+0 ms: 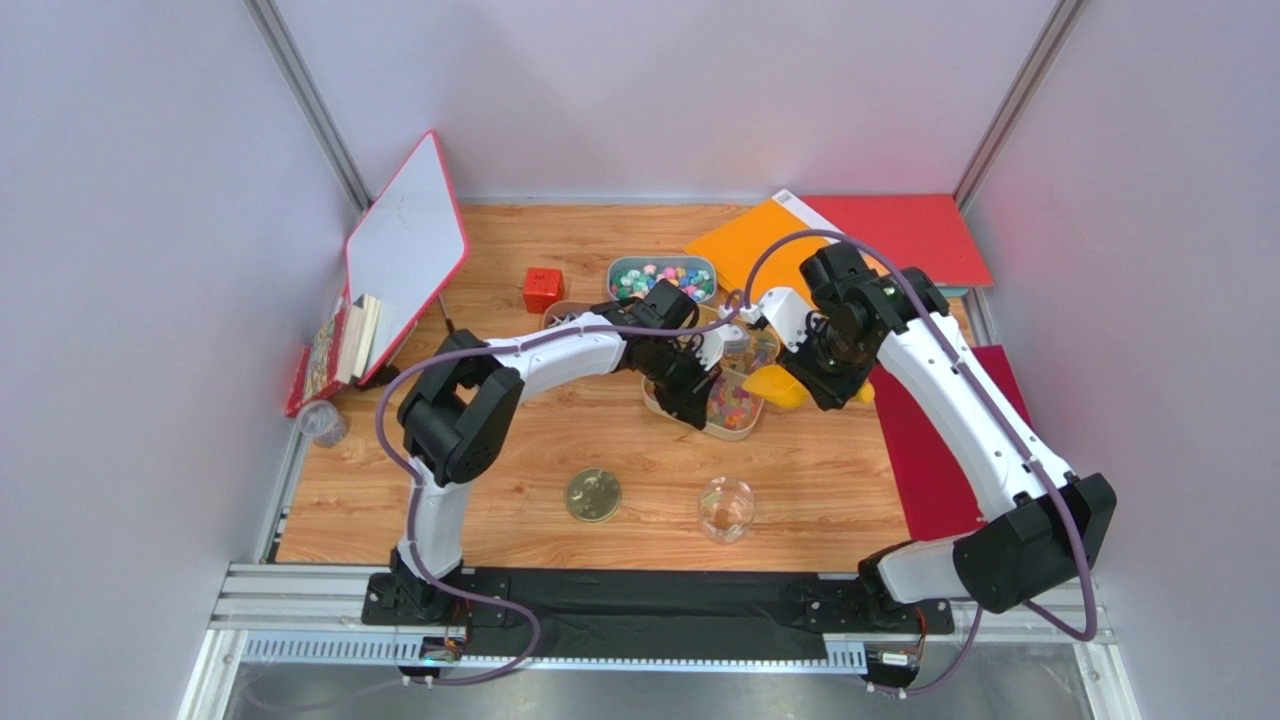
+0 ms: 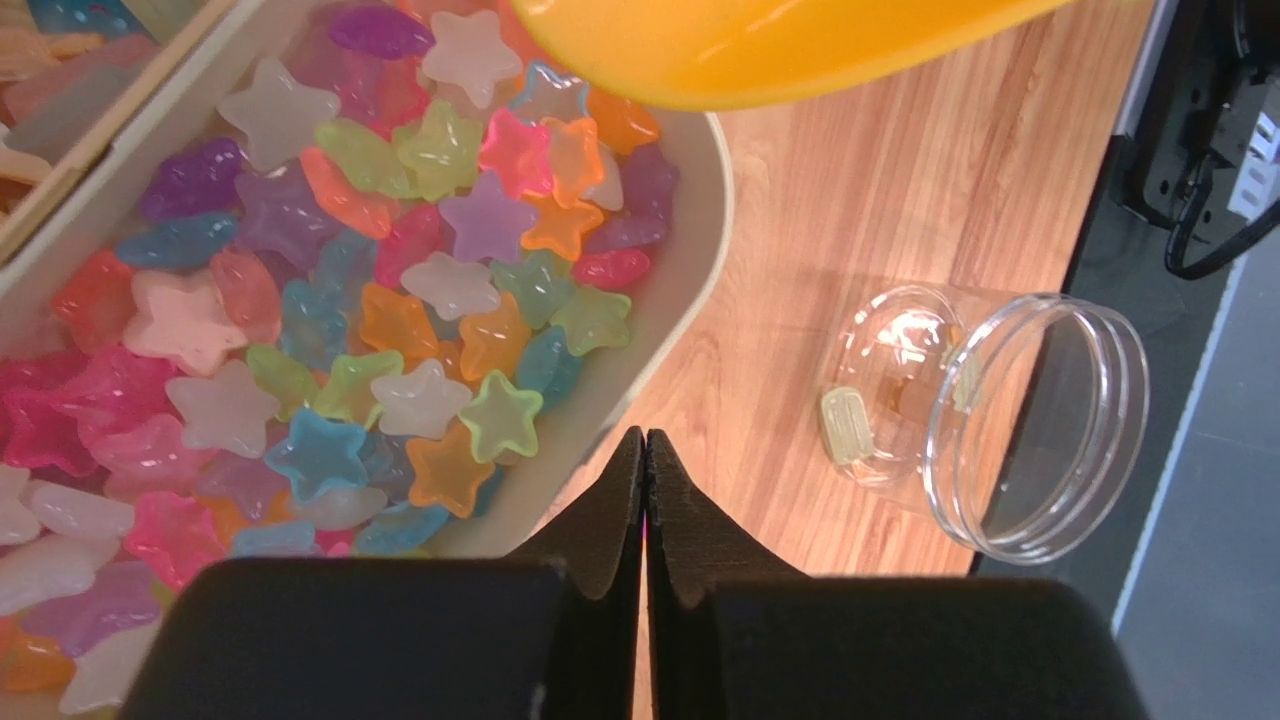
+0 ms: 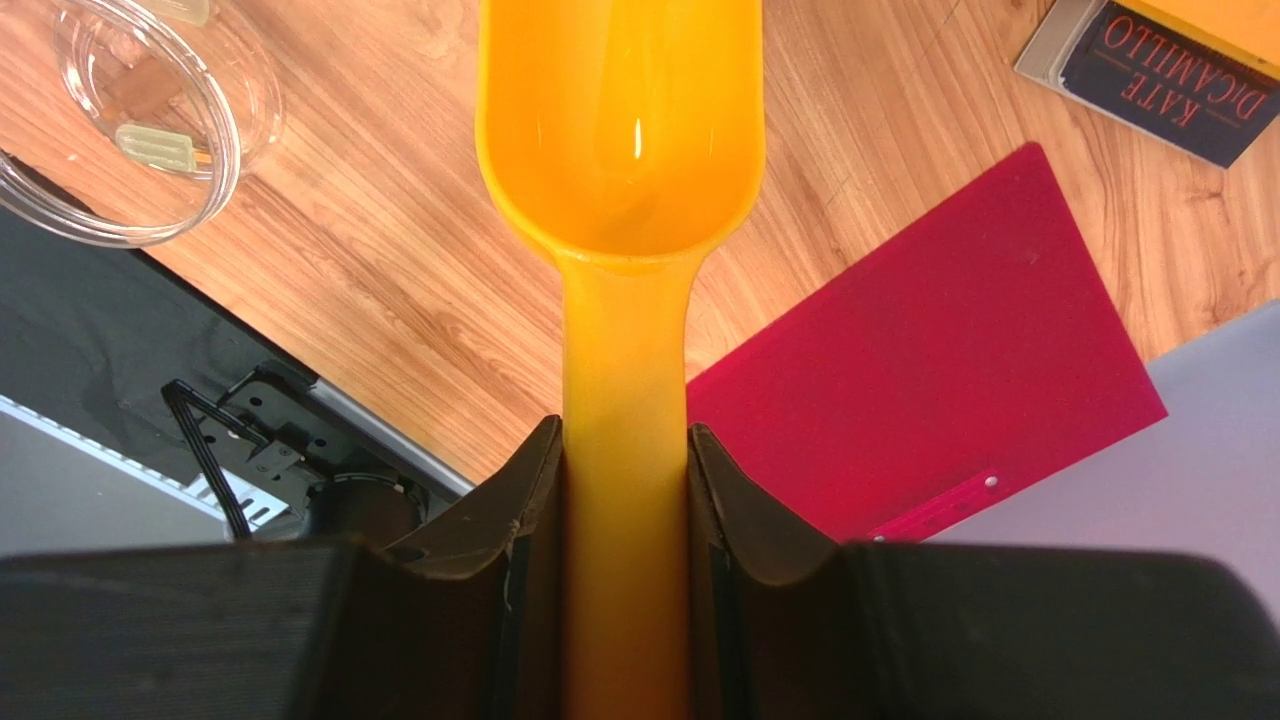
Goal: Pack the candies
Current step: Move the storage box to the center of the board, then scoop the fake candies from the storage box.
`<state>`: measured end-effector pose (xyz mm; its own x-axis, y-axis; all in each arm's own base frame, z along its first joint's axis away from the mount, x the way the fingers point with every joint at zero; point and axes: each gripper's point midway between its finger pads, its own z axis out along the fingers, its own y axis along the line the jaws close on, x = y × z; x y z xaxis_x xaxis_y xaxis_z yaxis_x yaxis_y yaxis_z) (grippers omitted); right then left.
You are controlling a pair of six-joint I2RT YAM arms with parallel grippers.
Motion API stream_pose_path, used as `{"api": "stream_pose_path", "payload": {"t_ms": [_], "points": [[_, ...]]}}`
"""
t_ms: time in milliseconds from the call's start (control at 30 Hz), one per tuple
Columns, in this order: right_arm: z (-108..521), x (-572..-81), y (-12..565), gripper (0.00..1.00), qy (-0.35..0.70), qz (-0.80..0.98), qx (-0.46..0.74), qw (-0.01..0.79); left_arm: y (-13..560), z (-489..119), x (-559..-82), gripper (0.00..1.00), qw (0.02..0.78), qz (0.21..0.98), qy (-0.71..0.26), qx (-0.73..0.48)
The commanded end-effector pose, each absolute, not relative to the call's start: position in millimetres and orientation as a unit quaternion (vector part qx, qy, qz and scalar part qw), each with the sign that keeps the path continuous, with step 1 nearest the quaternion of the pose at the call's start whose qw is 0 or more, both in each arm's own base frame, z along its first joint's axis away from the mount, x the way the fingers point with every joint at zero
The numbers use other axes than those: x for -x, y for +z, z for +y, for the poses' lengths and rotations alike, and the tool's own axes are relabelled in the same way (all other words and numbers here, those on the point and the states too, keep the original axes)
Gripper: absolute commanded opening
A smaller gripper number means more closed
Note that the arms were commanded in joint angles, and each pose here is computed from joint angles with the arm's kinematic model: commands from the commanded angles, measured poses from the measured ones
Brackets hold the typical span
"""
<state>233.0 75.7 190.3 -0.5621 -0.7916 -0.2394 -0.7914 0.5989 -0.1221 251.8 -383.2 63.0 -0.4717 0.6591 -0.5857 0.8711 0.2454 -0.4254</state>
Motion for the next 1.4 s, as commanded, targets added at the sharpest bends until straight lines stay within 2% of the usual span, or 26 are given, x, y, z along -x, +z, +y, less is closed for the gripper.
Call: {"api": "stream_pose_path", "payload": {"t_ms": [0,67,167,267,367,767,1133,1367], "points": [[63.3,-215.4,189.9,0.0,-0.004,0.878,0.472,0.075,131.1,-371.7,-248.0,0.0,0.182,0.75,-0.382,-0.508],[63.8,-216.8,189.4,0.0,-0.004,0.876,0.478,0.068,154.4,-349.6,-252.0,0.0,0.228,0.749,-0.369,-0.501],[65.4,-216.1,183.7,0.0,-0.005,0.871,0.488,0.048,157.1,-308.0,-273.9,0.0,0.285,0.769,-0.311,-0.481],[69.1,-214.4,178.3,0.0,-0.003,0.866,0.499,0.033,139.9,-278.8,-294.9,0.0,0.295,0.791,-0.25,-0.475],[67.9,-217.0,176.4,0.0,-0.027,0.859,0.51,0.022,121.1,-271.1,-304.9,0.0,0.28,0.808,-0.232,-0.464],[64.0,-220.1,169.8,0.0,-0.091,0.835,0.542,-0.018,63.6,-269.1,-333.3,0.0,0.258,0.839,-0.185,-0.442],[71.3,-234.3,153.2,0.0,-0.13,0.805,0.575,-0.064,43.8,-295.9,-345.3,0.0,0.241,0.839,-0.225,-0.434],[82.2,-242.5,145.2,0.0,-0.159,0.776,0.604,-0.09,51.6,-302.5,-340.5,0.0,0.252,0.829,-0.246,-0.435]]}}
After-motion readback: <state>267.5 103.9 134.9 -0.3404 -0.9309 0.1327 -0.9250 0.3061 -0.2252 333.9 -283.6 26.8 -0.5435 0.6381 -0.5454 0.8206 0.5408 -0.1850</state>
